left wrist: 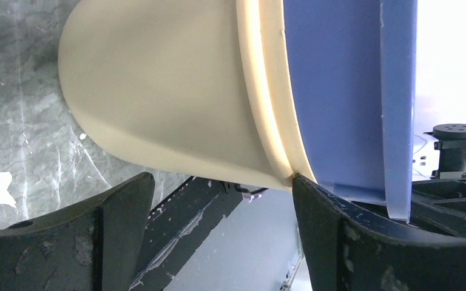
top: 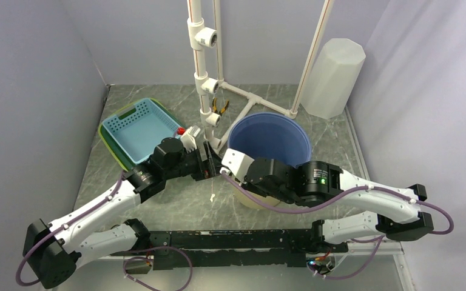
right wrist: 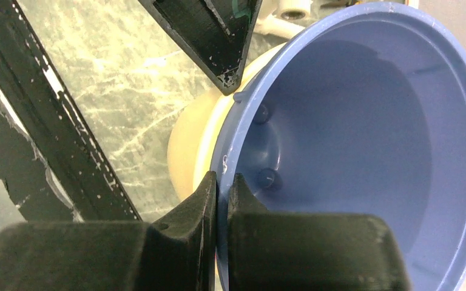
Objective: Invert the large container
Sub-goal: Adjust the container at the center of the board.
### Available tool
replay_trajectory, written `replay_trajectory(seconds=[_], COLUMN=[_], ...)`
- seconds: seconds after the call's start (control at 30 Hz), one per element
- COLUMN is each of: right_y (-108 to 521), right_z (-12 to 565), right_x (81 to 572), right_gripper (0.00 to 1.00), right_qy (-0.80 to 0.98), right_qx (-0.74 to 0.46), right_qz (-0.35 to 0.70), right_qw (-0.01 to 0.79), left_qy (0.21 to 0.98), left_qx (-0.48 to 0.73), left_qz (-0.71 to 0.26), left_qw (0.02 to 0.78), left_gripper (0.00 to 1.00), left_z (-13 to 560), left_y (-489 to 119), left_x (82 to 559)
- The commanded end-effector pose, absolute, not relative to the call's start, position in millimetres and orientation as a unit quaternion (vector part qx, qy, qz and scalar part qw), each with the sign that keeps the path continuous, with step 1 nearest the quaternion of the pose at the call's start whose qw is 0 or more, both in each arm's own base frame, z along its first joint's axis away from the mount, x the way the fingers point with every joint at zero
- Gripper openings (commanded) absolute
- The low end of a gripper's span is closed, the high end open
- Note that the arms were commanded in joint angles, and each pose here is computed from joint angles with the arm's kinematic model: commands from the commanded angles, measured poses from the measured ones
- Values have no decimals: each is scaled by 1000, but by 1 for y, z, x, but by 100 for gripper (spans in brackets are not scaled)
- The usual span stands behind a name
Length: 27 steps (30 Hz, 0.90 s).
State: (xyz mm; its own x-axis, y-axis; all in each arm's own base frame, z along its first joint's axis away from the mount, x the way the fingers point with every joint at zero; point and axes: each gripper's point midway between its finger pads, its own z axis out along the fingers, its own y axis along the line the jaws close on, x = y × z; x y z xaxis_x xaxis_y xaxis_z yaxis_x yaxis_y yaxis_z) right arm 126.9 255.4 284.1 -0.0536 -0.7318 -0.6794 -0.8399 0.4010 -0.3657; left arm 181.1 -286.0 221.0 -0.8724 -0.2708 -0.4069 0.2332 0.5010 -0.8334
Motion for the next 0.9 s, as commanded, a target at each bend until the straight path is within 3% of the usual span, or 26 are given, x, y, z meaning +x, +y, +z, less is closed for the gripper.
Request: replay_trajectory(seconds=[0.0,0.13,0.3,0.4,0.6,0.87], right_y=[295,294,307,301,285,283], right_z=[382,383,348,366,416,407], right_x=[134,141,127,137,121,137], right_gripper=[0,0,0,0,0,0], right_qy=[647,647,621,628,564,603], right_qx=[-460,-450,-519,-485,-427,-421], right_qz=[176,159,168,156,261,207], right_qw=[581,594,563,589,657,645], left_qy=[834,836,832,834,839,841], left_qx=[-22,-27,-33,-30,-35,-36], left_qz=[-471,-470,-475,-475,-468,-461], left_qw=[288,284,285,277,277,281], left_gripper=[89,89,92,92,92,92], left_z=[221,219,219,216,212,211], left_y=[-280,-280,-283,-285,-282,-279], left_x=[197,197,201,200,200,201])
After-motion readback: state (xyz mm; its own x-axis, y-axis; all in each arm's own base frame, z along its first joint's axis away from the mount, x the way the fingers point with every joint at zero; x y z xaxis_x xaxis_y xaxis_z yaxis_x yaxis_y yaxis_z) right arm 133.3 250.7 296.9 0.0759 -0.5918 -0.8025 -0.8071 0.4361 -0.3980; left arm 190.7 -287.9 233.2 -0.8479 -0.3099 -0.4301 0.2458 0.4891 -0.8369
